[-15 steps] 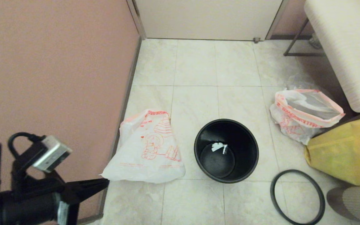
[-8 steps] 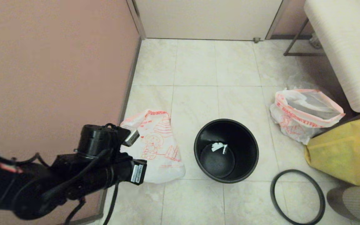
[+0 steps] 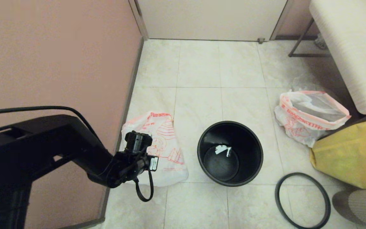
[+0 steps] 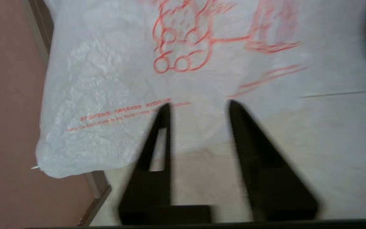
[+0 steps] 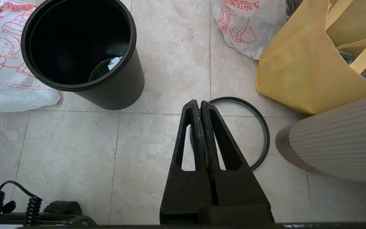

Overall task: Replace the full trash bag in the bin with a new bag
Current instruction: Pick up a new trash bag

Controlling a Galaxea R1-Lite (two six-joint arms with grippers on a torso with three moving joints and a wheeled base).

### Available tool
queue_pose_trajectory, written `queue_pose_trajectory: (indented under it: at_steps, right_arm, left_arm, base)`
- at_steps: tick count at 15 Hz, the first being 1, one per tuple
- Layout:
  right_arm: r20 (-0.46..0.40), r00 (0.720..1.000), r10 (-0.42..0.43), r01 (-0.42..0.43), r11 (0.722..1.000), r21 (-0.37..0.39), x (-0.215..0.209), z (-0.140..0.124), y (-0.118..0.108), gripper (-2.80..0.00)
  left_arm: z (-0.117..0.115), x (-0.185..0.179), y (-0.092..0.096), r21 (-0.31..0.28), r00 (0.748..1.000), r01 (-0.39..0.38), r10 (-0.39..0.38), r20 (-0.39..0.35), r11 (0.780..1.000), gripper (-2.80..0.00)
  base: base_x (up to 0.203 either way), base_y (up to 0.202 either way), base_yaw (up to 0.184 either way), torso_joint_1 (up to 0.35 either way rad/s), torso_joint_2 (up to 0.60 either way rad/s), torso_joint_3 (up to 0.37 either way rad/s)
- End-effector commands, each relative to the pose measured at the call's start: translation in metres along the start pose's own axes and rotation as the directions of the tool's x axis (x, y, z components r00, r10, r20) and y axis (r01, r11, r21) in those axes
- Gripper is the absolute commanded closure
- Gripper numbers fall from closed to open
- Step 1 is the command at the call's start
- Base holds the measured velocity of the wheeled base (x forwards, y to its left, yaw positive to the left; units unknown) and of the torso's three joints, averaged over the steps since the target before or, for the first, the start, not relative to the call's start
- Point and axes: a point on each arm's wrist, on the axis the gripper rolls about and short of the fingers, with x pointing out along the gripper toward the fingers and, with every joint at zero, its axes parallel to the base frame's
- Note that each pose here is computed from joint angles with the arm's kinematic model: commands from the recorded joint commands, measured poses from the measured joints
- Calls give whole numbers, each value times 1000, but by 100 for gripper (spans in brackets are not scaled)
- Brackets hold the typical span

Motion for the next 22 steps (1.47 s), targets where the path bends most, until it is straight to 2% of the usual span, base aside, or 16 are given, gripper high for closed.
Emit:
queue_pose_trajectory:
  at_steps: [1, 7, 12, 15, 17, 19, 22]
  right_arm:
    - [-2, 1000, 0, 0, 1000, 0, 0, 0, 0, 0]
    - [-1, 1000, 0, 0, 1000, 0, 0, 0, 0, 0]
    - [-2, 1000, 0, 0, 1000, -1, 0, 0, 0, 0]
    - [-1, 1000, 0, 0, 1000, 0, 0, 0, 0, 0]
    - [-3, 1000, 0, 0, 1000, -1, 0, 0, 0, 0]
    - [-1, 1000, 0, 0, 1000, -1, 0, 0, 0, 0]
    - [-1, 1000, 0, 0, 1000, 0, 0, 0, 0, 0]
  left_arm:
    - [-20, 31, -7, 23, 997, -51, 52, -59, 998, -280]
    - [-26, 71, -26, 50, 988, -123, 127, -82, 991, -280]
    - [-38, 80, -44, 76, 991, -81, 88, -100, 994, -280]
    - [-61, 50, -55, 172, 984, -30, 60, -169, 985, -280]
    - [-74, 40, -56, 274, 977, 0, 59, -207, 962, -280]
    - [-82, 47, -56, 286, 972, -1, 67, -223, 958, -280]
    - [-67, 61, -60, 255, 983, -18, 64, -172, 967, -280]
  base:
    - [0, 0, 0, 0, 0, 0]
    - [0, 0, 0, 0, 0, 0]
    - [0, 0, 0, 0, 0, 0]
    - [0, 0, 0, 0, 0, 0]
    - [0, 0, 0, 0, 0, 0]
    - [0, 0, 0, 0, 0, 0]
    - [0, 0, 0, 0, 0, 0]
